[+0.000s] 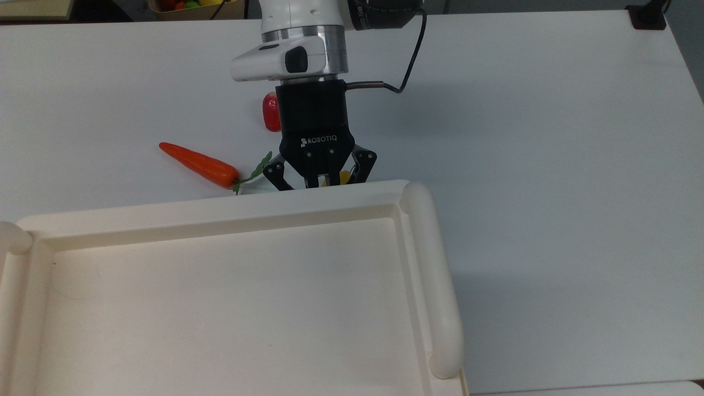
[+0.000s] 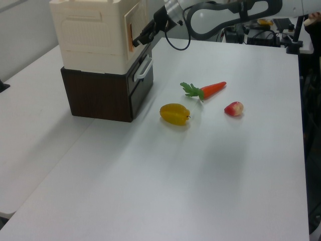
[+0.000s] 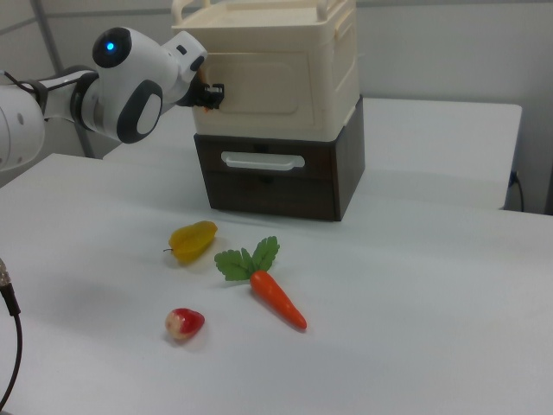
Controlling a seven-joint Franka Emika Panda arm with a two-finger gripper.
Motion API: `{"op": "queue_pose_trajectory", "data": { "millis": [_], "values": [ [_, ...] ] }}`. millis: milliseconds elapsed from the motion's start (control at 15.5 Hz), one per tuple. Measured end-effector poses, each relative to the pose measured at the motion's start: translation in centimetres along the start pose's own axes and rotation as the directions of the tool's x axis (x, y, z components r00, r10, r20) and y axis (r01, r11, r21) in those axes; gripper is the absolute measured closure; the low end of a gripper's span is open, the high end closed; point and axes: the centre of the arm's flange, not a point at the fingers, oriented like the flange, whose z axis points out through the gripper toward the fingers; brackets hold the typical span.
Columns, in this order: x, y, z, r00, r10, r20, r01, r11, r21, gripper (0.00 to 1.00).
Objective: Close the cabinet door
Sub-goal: 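Press the door flush against the cabinet front with the gripper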
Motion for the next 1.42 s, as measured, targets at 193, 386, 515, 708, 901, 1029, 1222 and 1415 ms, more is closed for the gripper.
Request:
{"op": "queue_pose_trajectory", "data": {
  "millis": [193,386,515,708,901,1029,1222,1415],
  "values": [
    [0.60,0.06,-0.40,1.000,0.000,-0.016,0.000,1.000,-0.003,0.87],
    [0.81,-0.27,-0.44,0.999,-0.003,-0.040,0.003,1.000,-0.009,0.87],
    [0.83,-0.66,-0.28,0.998,-0.007,-0.055,0.006,1.000,-0.013,0.87],
    [0.78,-0.79,-0.11,0.998,-0.007,-0.065,0.006,1.000,-0.016,0.87],
    [0.77,-0.87,-0.09,0.998,-0.008,-0.064,0.007,1.000,-0.016,0.87],
    [0.77,-0.90,-0.08,0.998,-0.007,-0.064,0.006,1.000,-0.015,0.87],
    [0.71,-0.89,-0.15,0.998,0.002,-0.063,-0.002,1.000,-0.014,0.87],
    [0.15,-0.75,-0.71,1.000,0.016,-0.020,-0.016,1.000,0.001,0.87]
  ]
}}
